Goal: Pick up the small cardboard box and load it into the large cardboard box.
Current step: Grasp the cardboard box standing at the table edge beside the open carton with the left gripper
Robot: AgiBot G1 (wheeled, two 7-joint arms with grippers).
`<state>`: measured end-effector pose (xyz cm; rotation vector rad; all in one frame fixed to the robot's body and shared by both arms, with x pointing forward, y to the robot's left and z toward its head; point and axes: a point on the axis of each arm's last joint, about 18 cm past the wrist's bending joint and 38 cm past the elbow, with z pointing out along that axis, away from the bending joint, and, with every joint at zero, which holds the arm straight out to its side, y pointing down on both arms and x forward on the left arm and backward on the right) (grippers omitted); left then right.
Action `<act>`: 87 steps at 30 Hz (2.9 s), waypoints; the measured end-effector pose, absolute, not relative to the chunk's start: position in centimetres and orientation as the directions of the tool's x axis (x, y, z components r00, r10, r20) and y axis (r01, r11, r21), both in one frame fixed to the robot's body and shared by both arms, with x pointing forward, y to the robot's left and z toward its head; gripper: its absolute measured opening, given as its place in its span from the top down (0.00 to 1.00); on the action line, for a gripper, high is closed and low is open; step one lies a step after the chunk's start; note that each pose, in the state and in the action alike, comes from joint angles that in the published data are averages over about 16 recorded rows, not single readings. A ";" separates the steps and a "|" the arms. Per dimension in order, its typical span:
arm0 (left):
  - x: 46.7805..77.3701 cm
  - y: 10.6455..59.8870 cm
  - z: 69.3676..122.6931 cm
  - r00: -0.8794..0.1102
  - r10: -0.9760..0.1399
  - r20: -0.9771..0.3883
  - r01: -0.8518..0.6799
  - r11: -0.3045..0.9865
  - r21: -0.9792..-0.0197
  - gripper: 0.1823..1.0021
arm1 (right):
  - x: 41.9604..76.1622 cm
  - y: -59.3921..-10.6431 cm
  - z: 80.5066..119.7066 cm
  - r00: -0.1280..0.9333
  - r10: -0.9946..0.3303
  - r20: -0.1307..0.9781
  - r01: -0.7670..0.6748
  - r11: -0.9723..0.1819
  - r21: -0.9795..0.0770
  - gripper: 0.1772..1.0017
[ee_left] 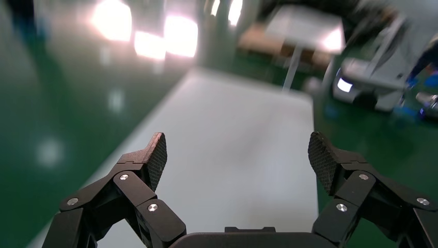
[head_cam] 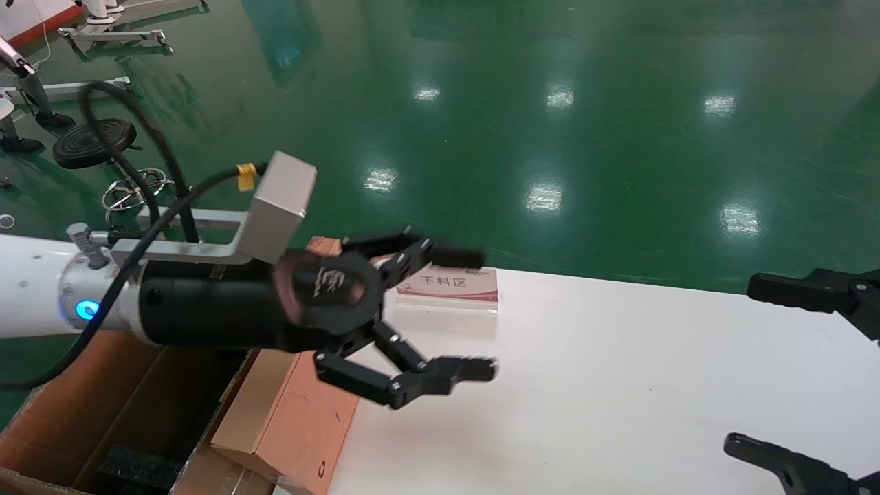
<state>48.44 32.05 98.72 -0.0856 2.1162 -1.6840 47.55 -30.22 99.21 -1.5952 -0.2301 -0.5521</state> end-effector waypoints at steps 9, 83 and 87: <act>49.5 33.1 99.5 -0.867 -0.489 -0.098 -0.134 0.416 -0.899 0.00 | 47.6 -30.2 99.2 0.860 -0.178 0.477 0.464 -0.112 -0.879 0.00; 48.2 36.9 99.6 -0.208 -0.977 -0.042 -0.922 0.211 -0.325 0.00 | 47.6 -30.2 99.2 0.860 -0.178 0.477 0.464 -0.112 -0.879 0.00; 48.6 37.5 99.0 -0.216 -0.975 -0.044 -0.916 0.218 -0.338 0.00 | 47.6 -30.2 99.2 0.860 -0.178 0.477 0.464 -0.112 -0.879 0.00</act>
